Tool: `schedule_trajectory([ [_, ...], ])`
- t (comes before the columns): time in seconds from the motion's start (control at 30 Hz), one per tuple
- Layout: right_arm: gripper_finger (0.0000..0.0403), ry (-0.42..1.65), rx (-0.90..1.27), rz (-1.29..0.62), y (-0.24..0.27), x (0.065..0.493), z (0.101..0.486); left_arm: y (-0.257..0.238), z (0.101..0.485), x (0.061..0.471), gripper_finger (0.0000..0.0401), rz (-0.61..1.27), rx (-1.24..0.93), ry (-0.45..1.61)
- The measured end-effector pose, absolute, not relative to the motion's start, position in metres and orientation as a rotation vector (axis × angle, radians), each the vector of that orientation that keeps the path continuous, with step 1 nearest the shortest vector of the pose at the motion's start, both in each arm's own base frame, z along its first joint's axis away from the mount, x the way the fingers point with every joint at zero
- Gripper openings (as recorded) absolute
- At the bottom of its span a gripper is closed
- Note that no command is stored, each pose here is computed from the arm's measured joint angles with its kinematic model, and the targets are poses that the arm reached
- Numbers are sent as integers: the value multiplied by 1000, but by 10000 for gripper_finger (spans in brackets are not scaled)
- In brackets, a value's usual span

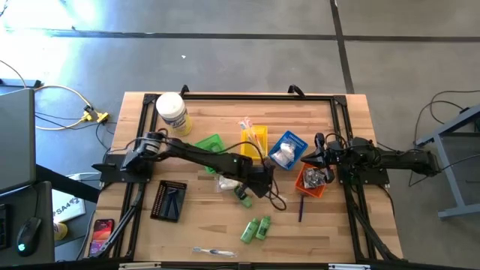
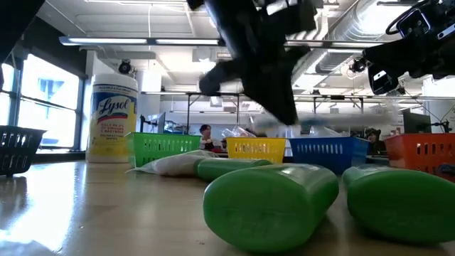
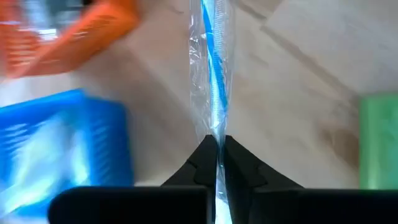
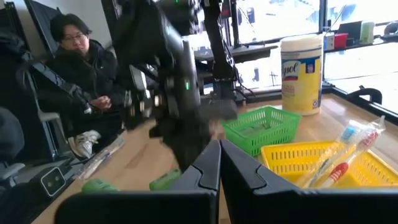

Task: Pick & Place Travel size toiletries
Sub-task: Put the top blue toothbrush into the yellow bin

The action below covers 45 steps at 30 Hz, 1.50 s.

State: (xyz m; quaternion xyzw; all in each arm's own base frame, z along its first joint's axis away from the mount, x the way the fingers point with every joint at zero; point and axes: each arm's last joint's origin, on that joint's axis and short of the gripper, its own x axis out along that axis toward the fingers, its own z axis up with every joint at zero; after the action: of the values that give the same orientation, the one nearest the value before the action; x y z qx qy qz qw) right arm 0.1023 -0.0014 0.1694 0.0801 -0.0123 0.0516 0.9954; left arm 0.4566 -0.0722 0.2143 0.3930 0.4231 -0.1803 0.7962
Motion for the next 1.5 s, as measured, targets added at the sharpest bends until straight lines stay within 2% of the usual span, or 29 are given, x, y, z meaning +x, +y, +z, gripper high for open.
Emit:
schedule_trajectory([
  [0.13, 2, -28, 160, 104, -1, 102, 170, -70, 248, 439, 3, -270, 939, 946],
  [0.3, 2, -36, 159, 104, -1, 102, 171, -53, 284, 416, 3, -39, 1113, 1036],
  [0.5, 2, -42, 159, 105, -1, 103, 171, -6, 298, 403, 3, 141, 1238, 1220],
  [0.8, 2, -38, 159, 104, -1, 103, 171, 53, 272, 393, 3, 82, 1243, 1428],
  [1.07, 2, -38, 158, 101, -2, 103, 171, 49, 247, 395, 3, -78, 1385, 1406],
  [1.5, 2, -39, 156, 101, -2, 103, 171, 49, 225, 402, 3, -139, 1439, 1338],
])
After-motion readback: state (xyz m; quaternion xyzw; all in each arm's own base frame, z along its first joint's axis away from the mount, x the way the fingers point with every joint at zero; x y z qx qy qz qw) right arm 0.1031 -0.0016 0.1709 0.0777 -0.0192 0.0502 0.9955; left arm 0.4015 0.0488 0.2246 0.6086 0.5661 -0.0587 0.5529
